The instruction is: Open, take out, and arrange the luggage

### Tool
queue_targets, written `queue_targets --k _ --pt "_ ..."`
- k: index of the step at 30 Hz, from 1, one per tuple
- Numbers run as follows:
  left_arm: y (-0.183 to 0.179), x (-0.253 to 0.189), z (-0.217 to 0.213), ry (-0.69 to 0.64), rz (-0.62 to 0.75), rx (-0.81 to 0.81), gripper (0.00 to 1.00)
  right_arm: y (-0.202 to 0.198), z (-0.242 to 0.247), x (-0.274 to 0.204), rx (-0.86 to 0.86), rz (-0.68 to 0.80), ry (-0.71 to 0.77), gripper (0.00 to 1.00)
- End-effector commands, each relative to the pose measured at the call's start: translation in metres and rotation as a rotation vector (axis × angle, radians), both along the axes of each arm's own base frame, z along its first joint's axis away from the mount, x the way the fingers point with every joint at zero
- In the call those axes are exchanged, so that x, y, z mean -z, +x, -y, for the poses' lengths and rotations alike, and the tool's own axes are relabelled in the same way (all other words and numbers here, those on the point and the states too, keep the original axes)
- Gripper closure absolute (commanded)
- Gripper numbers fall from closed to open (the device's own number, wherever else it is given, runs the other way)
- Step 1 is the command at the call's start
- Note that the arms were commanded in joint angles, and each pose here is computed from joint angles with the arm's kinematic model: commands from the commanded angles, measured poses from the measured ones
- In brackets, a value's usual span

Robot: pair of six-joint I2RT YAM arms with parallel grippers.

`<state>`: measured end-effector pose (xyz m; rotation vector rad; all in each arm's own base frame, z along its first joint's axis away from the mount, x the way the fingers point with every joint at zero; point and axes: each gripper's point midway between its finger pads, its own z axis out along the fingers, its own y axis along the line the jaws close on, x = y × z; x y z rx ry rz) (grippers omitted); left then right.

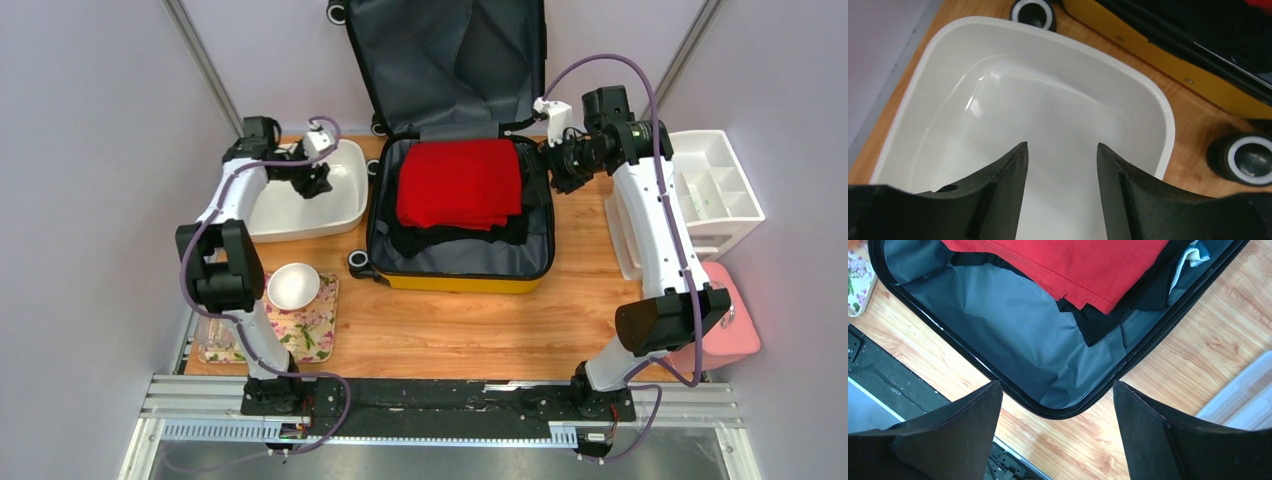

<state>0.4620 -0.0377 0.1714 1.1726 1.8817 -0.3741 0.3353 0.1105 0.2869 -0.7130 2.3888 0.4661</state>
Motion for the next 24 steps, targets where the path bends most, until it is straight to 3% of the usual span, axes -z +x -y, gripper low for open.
queue_targets --k 1,5,14,20,24 --pt "0.004 0.050 0.017 0.060 -0.120 -0.009 0.39 0.010 -0.002 -0.017 0.021 0.063 0.014 0.15" --pt "-0.017 0.087 0.012 0.118 -0.205 0.020 0.40 0.013 -0.004 -0.015 0.020 0.057 0.019 0.15" --pt "-0.083 0.091 0.039 0.042 -0.318 0.047 0.41 0.023 -0.030 -0.008 -0.058 0.070 0.018 0.16" --pt "-0.088 0.077 0.041 0.020 -0.307 0.015 0.39 0.034 -0.068 -0.006 -0.166 0.146 0.019 0.16" --pt "-0.075 0.062 0.034 0.032 -0.258 -0.047 0.29 0.033 -0.101 0.004 -0.262 0.211 0.004 0.18"
